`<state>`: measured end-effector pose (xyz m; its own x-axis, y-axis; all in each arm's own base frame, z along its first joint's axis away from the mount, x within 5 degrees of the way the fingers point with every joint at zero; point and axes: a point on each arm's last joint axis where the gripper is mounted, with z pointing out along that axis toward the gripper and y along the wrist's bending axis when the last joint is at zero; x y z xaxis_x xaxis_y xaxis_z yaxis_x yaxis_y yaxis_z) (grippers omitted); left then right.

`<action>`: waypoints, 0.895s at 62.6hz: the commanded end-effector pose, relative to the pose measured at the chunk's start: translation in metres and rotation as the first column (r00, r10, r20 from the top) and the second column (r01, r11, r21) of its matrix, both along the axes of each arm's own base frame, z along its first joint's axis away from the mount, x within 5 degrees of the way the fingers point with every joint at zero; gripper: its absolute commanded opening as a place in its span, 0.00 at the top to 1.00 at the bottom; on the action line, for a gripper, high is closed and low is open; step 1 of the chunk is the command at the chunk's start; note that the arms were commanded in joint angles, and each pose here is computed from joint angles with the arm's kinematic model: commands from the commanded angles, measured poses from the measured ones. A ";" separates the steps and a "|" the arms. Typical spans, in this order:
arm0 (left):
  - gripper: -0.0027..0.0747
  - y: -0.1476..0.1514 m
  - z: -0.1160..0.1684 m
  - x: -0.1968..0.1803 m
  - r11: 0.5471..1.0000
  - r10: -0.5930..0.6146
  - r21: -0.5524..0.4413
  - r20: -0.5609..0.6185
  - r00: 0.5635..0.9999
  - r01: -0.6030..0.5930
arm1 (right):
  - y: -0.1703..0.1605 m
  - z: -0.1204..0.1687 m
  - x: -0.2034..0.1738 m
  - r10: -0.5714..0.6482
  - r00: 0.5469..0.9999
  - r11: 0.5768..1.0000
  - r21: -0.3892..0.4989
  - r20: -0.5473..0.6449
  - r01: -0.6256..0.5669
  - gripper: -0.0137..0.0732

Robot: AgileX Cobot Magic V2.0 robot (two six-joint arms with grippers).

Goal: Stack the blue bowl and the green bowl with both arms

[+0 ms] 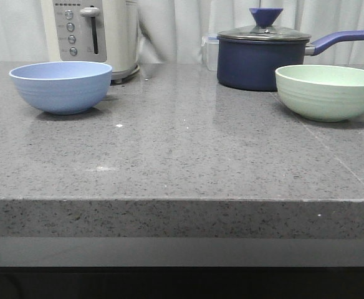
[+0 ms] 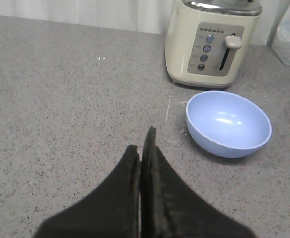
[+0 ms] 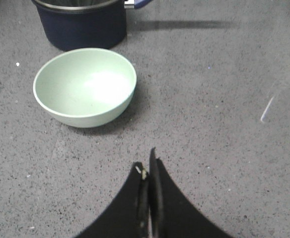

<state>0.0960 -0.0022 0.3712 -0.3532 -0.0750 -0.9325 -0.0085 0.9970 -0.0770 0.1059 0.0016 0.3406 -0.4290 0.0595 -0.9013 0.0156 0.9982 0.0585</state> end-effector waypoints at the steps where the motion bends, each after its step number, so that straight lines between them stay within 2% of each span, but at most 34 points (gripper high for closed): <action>1: 0.99 -0.001 0.008 0.008 1.000 -0.002 -0.012 0.052 0.999 0.002 | -0.001 0.010 0.006 -0.004 0.999 1.000 -0.017 0.054 0.005 0.90; 7: 0.97 -0.001 0.004 0.013 1.000 -0.004 -0.006 0.027 1.000 0.004 | -0.001 0.008 0.007 -0.005 0.999 1.000 -0.019 0.034 0.005 0.89; 12: 0.82 -0.001 0.004 0.014 1.000 -0.007 -0.001 0.026 1.000 0.007 | -0.001 0.008 0.007 -0.003 1.000 1.000 -0.024 0.027 0.004 0.80; 16: 0.63 -0.001 0.005 0.015 1.000 -0.008 -0.001 0.033 0.999 0.008 | -0.001 0.008 0.007 0.003 1.000 0.999 -0.038 0.028 -0.002 0.68; 19: 0.49 -0.001 0.005 0.015 1.000 -0.008 -0.001 0.036 0.999 0.008 | -0.001 0.008 0.007 0.004 1.000 0.999 -0.041 0.028 -0.003 0.53; 23: 0.39 -0.001 0.005 0.015 1.000 -0.008 -0.001 0.036 0.999 0.008 | -0.001 0.008 0.007 0.004 1.000 0.999 -0.044 0.028 -0.002 0.36; 28: 0.37 -0.002 0.005 0.015 1.000 -0.011 -0.016 0.033 0.999 0.012 | -0.001 0.008 0.007 0.003 1.000 0.999 -0.044 0.028 -0.002 0.23; 30: 0.37 -0.002 0.004 0.014 1.000 -0.011 -0.016 0.029 1.000 0.012 | -0.001 0.008 0.007 0.003 1.000 0.999 -0.044 0.028 -0.002 0.21; 43: 0.37 -0.004 0.004 0.014 0.999 -0.033 -0.031 0.028 0.999 0.033 | 0.000 0.013 0.010 0.007 1.000 1.000 -0.019 0.006 -0.007 0.22; 56: 0.37 -0.021 0.005 0.012 0.980 -0.197 -0.015 0.038 0.980 0.198 | 0.001 0.022 0.037 0.008 0.989 1.000 -0.011 -0.148 -0.010 0.22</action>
<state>0.1066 -0.0162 0.3620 -0.4145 -0.0303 -0.9095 0.1233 0.9884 -0.0891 0.1288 0.0024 0.3451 -0.5844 0.0495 -0.8100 0.0202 0.9987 0.0465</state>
